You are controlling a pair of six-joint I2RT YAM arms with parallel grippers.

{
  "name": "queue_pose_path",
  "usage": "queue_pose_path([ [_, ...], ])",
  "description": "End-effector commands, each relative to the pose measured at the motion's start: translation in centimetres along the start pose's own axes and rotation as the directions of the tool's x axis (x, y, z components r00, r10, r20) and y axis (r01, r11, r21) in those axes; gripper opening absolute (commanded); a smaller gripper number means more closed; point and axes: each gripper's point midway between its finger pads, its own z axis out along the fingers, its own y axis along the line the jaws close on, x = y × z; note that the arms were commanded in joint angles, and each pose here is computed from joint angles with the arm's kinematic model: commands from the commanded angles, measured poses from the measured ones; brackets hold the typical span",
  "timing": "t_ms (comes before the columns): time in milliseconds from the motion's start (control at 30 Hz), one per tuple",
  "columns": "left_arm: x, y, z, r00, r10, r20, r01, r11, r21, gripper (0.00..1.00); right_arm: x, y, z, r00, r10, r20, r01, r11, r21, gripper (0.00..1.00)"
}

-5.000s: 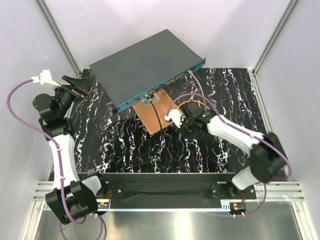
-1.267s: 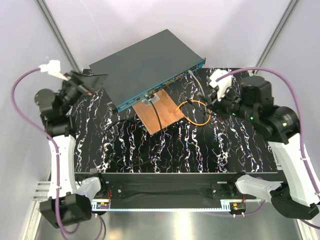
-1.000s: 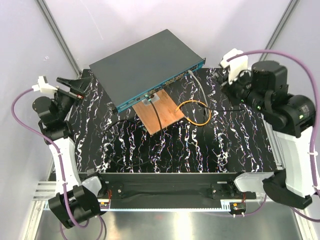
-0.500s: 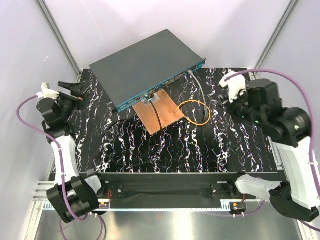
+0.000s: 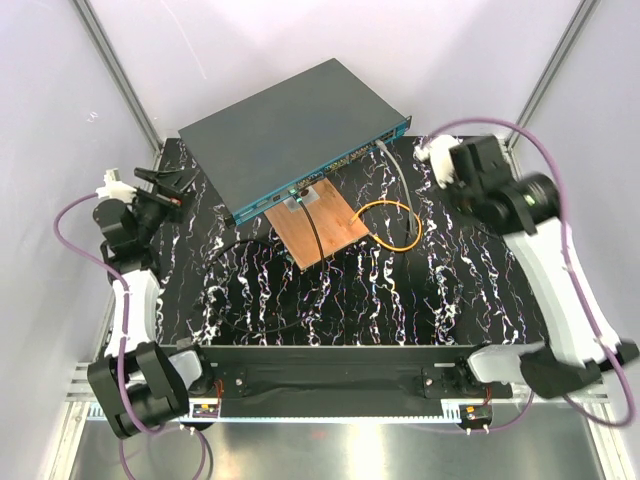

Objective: Insert the plug into the switch port

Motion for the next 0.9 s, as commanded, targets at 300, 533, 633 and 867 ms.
queue_pose_path([
  [300, 2.5, -4.1, 3.1, 0.998, 0.033, -0.061, -0.02, 0.98, 0.196, 0.94, -7.5, 2.0, 7.6, 0.991, 0.103, 0.09, -0.077, 0.962, -0.263, 0.0],
  [533, 3.0, -4.2, 3.7, 0.998, 0.028, -0.064, -0.014, 0.979, 0.203, 0.82, -10.2, 1.3, 9.2, 0.978, 0.163, 0.129, -0.128, 0.961, -0.247, 0.0],
  [633, 3.1, -4.2, 3.8, 0.997, 0.025, -0.074, -0.009, 0.979, 0.206, 0.77, -11.1, 1.3, 9.6, 0.974, 0.171, 0.148, -0.129, 0.958, -0.258, 0.0],
  [867, 3.4, -4.5, 4.1, 0.996, 0.026, -0.085, -0.007, 0.978, 0.21, 0.59, -13.1, 1.4, 10.3, 0.966, 0.182, 0.186, -0.126, 0.952, -0.28, 0.0],
])
